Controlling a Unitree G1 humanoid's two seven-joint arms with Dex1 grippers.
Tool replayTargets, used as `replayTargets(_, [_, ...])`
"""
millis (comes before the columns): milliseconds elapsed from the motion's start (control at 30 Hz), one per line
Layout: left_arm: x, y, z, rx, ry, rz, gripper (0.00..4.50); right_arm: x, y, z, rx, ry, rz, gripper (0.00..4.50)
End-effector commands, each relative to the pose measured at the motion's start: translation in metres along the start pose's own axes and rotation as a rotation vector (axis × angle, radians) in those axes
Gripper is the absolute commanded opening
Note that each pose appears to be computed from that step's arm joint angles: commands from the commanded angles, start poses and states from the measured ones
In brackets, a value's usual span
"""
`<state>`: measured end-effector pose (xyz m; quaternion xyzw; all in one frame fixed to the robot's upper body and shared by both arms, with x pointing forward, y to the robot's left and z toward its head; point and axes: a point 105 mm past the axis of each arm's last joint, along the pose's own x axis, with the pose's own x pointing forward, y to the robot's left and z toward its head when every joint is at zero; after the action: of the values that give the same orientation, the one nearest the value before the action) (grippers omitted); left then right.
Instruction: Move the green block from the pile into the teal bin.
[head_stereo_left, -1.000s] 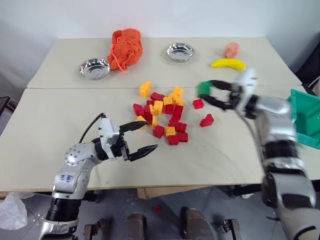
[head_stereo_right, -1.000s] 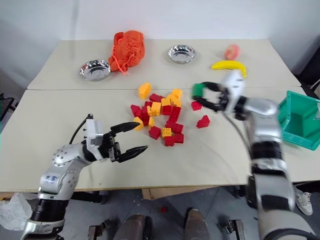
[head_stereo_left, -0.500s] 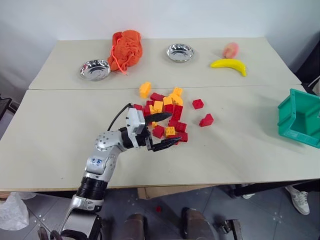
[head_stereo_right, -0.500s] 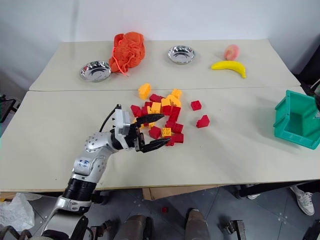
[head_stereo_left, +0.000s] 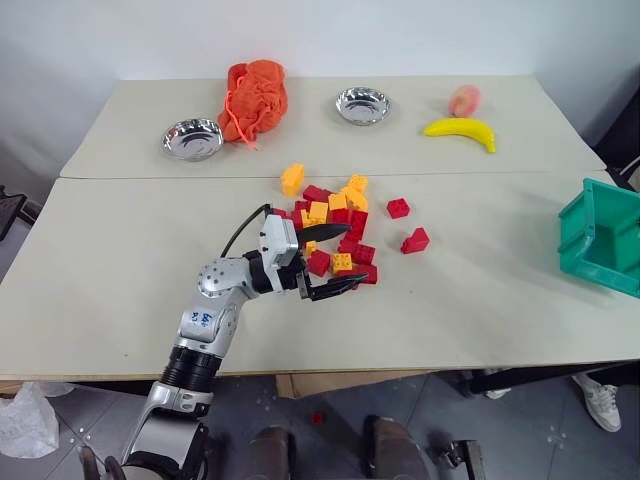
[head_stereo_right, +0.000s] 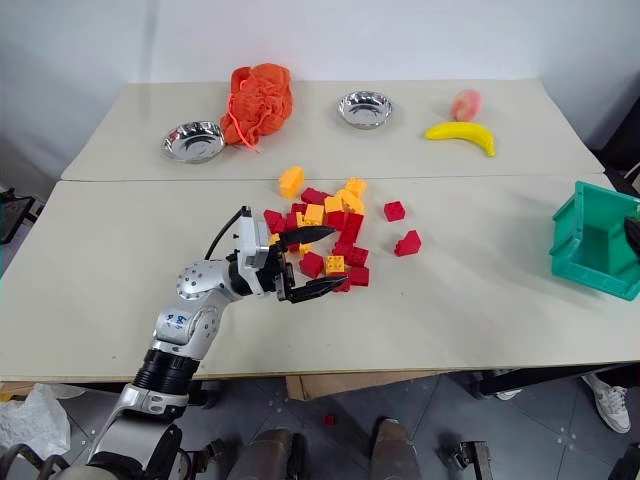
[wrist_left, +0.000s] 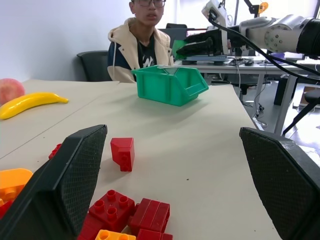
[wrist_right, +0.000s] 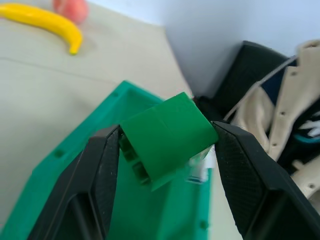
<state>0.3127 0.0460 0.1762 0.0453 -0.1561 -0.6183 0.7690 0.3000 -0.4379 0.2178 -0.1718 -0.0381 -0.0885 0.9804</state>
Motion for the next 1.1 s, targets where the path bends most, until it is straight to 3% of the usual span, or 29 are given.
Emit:
replayTargets(33, [-0.006, -0.003, 0.011, 0.037, -0.02, -0.01, 4.5, -0.001, -0.006, 0.02, -0.009, -0.073, 0.004, 2.81])
replayTargets(533, [-0.017, 0.003, 0.011, 0.046, 0.004, 0.026, 4.5, 0.003, 0.0, 0.004, 0.042, 0.028, 0.014, 2.81])
replayTargets(767, [-0.017, 0.002, 0.012, 0.042, 0.0, 0.026, 4.5, 0.003, -0.01, -0.014, 0.334, 0.058, -0.118, 2.81])
replayTargets(900, [-0.017, 0.002, 0.012, 0.041, -0.003, 0.026, 4.5, 0.004, 0.0, -0.016, 0.422, 0.047, -0.096, 2.81])
replayTargets(1000, [-0.017, 0.004, 0.014, 0.043, -0.006, 0.03, 4.5, 0.004, 0.012, -0.018, 0.374, 0.064, -0.065, 2.81])
replayTargets(1100, [-0.017, 0.003, 0.015, 0.042, -0.006, 0.029, 4.5, 0.002, 0.003, -0.016, 0.336, 0.029, -0.123, 2.81])
